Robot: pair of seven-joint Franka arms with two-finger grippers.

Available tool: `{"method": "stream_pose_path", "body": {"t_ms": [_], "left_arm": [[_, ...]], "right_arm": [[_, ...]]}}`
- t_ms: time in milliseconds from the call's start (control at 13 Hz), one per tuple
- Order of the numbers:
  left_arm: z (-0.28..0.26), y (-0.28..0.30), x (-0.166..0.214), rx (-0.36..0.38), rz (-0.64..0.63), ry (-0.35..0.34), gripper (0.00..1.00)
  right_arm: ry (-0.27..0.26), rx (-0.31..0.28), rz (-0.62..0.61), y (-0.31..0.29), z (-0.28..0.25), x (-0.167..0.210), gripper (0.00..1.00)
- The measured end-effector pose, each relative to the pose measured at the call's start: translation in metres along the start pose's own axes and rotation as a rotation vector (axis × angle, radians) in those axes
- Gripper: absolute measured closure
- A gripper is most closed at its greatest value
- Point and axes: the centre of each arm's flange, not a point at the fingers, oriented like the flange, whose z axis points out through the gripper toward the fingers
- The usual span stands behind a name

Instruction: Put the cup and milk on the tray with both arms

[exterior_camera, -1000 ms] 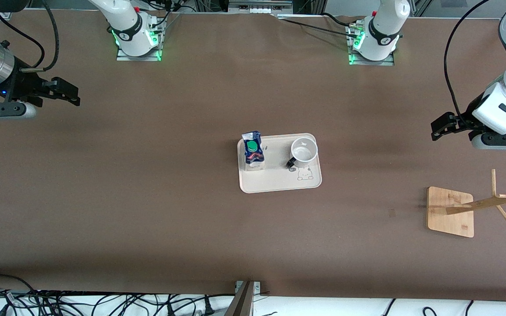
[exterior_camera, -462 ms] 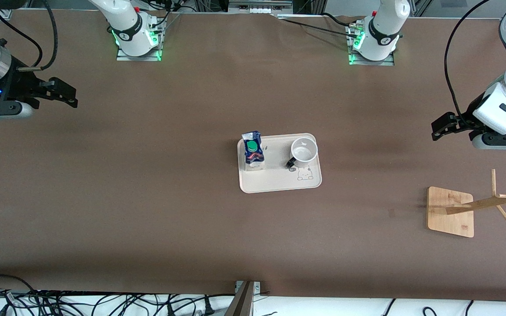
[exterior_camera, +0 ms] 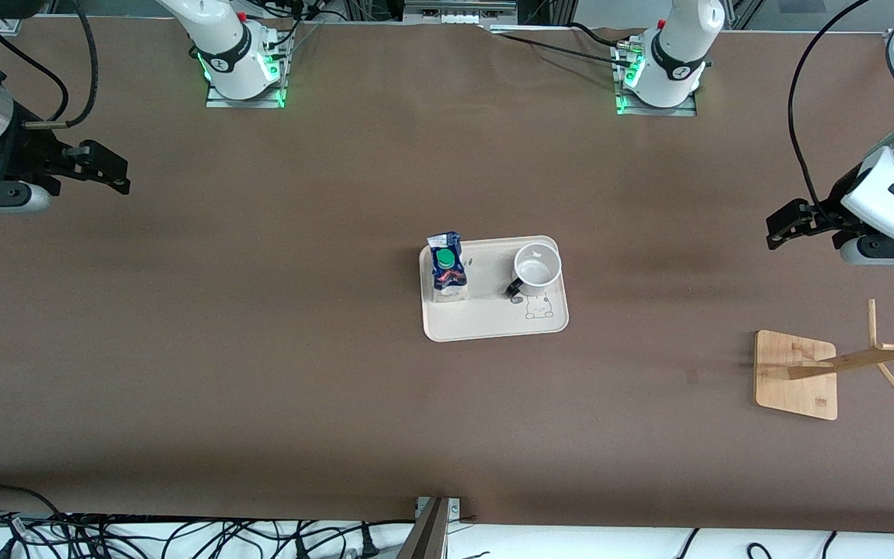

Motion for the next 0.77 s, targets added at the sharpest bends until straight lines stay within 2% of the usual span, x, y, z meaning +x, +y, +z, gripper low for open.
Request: {"method": "stream_pose_path", "body": {"t_ms": [231, 769], "left_arm": [[0.0, -0.0006, 0.0, 0.0, -0.001, 0.0, 0.0], [0.0, -0.0004, 0.0, 0.0, -0.001, 0.0, 0.0]], "right_arm": [[-0.007, 0.0, -0.004, -0.0008, 0.0071, 0.0054, 0.0], [0.025, 0.002, -0.004, -0.0013, 0.0025, 0.0085, 0.0]]}}
